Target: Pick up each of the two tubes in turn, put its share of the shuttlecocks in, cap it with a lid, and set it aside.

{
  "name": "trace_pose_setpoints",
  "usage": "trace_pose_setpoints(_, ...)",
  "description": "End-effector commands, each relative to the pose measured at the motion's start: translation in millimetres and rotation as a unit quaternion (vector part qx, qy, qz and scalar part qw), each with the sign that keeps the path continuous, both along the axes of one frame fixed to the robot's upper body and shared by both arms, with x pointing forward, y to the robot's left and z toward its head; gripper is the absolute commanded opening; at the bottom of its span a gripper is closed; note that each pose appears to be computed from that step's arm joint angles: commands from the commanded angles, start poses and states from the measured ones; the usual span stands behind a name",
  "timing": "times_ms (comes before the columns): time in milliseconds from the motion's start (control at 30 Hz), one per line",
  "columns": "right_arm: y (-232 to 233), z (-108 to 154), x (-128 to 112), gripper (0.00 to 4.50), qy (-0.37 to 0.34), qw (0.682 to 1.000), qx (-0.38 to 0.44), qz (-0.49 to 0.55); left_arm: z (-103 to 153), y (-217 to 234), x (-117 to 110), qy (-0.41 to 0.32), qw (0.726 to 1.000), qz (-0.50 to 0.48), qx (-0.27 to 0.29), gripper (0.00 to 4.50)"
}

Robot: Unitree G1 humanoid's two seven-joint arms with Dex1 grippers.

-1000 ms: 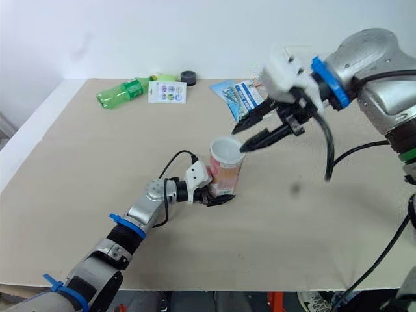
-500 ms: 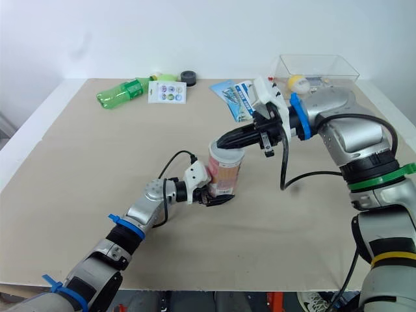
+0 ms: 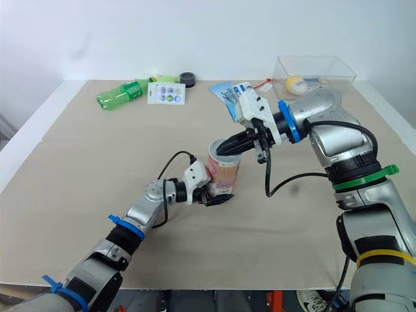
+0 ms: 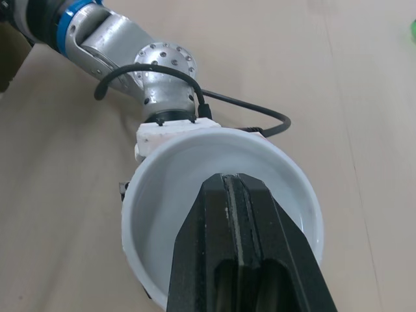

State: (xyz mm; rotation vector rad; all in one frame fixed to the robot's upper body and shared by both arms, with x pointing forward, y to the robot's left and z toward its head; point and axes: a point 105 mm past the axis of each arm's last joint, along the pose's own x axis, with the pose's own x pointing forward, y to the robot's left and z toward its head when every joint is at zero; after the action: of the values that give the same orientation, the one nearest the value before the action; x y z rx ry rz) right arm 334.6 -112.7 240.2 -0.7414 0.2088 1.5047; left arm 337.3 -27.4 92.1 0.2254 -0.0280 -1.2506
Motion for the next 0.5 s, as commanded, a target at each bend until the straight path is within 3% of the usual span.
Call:
trace_pose_setpoints(33, -7.6, -24.0, 3.9, 0.09, 0.03, 0.999, -0.035, -0.019, -0.4, 2.6, 0.3, -0.001, 1.0, 0.004, -0.002, 3.69)
trace_pose_setpoints(100, -7.8, -15.6, 2.8, 0.09, 0.03, 0.999, -0.017, -0.016, -0.6, 4.0, 0.6, -0.002, 1.0, 0.005, -0.002, 3.69)
trace_pose_setpoints(267, -21.3, 37.0, 5.1, 0.09, 0.025, 0.994, 0.099, -0.032, -3.3, 9.0, 0.0, -0.001, 1.0, 0.006, 0.004, 3.69)
trace_pose_setpoints(500, -61.7, 80.1, -0.6, 0.09, 0.012, 0.962, 0.258, -0.089, -4.1, 13.6, -0.4, 0.0, 1.0, 0.007, 0.007, 3.69)
